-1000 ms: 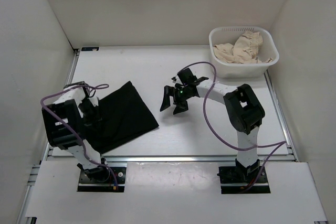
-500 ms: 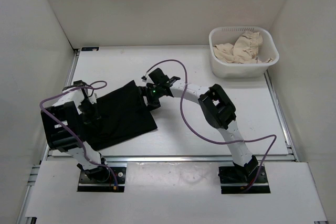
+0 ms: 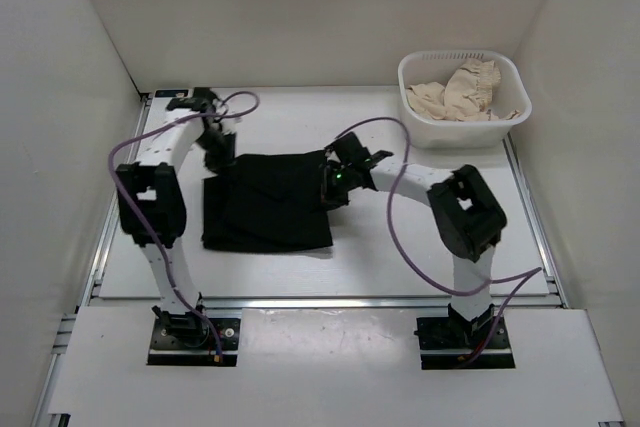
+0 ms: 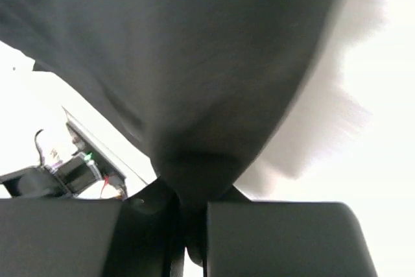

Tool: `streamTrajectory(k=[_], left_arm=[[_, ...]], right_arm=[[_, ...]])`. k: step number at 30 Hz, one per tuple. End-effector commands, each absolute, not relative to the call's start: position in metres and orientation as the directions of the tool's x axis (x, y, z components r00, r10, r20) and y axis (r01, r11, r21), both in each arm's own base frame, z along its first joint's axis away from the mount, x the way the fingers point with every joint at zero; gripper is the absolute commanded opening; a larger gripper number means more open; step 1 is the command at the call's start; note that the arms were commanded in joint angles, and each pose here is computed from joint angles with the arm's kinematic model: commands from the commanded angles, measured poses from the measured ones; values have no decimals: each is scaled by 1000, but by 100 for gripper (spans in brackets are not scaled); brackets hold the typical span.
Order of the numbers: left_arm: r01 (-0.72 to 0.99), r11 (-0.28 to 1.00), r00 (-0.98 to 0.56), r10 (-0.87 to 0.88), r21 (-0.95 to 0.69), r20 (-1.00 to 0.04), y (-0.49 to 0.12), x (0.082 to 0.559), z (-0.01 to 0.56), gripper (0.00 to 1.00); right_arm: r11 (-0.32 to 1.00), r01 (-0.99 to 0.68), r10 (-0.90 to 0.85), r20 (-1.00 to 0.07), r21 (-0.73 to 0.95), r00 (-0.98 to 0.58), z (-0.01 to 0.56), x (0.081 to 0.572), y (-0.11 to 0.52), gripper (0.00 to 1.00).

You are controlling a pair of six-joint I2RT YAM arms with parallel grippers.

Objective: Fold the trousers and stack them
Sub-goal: Fold the trousers

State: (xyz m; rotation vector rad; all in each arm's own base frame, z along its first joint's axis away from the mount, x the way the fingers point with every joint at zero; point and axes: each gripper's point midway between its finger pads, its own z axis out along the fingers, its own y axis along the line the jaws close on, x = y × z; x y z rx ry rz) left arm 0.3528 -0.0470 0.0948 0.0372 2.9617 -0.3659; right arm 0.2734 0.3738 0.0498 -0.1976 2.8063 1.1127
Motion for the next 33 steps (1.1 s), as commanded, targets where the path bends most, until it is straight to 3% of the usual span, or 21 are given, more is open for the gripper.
streamTrajectory(k=[1,5,6,8,9,11,17,21,26,27,29,33], left_arm=[[184,916,-980,145,-355,-134,-116,354,128,15],[241,914,-966,192,-326,-174,-133,370,136,15],[240,918,-966,192,-315,-174,-131,370,135,15],[235,929,-967,192,-286,-170,-125,368,134,15],[230,944,-966,192,-237,-173,-117,371,129,15],[203,954,-971,167,-220,-171,-104,373,120,15],[221,957,-969,194,-190,-152,-113,394,77,15],[237,953,-968,216,-191,-125,-124,401,56,18],[206,968,-974,189,-144,-124,-105,409,46,38],[185,969,-977,164,-162,-135,-98,412,51,54],[163,965,-980,135,-206,-144,-94,414,56,65],[120,935,-975,47,-333,-219,-80,417,99,73]], right_arm=[[842,-188,-67,-248,505,-966,96,280,315,0],[926,-180,-98,-249,331,-963,120,266,265,1],[935,-172,-98,-243,309,-965,124,263,259,10],[949,-140,-84,-200,283,-976,127,252,249,45],[947,-132,-77,-192,292,-978,127,251,251,72],[952,-106,-58,-171,287,-984,113,247,249,84],[952,112,139,-74,285,-988,59,254,231,88],[937,137,173,-86,321,-981,50,254,225,88],[907,75,157,-169,413,-973,65,269,232,88],[902,56,146,-181,427,-972,66,273,232,88],[884,20,138,-219,468,-966,75,280,240,88],[844,17,168,-234,536,-958,83,294,244,88]])
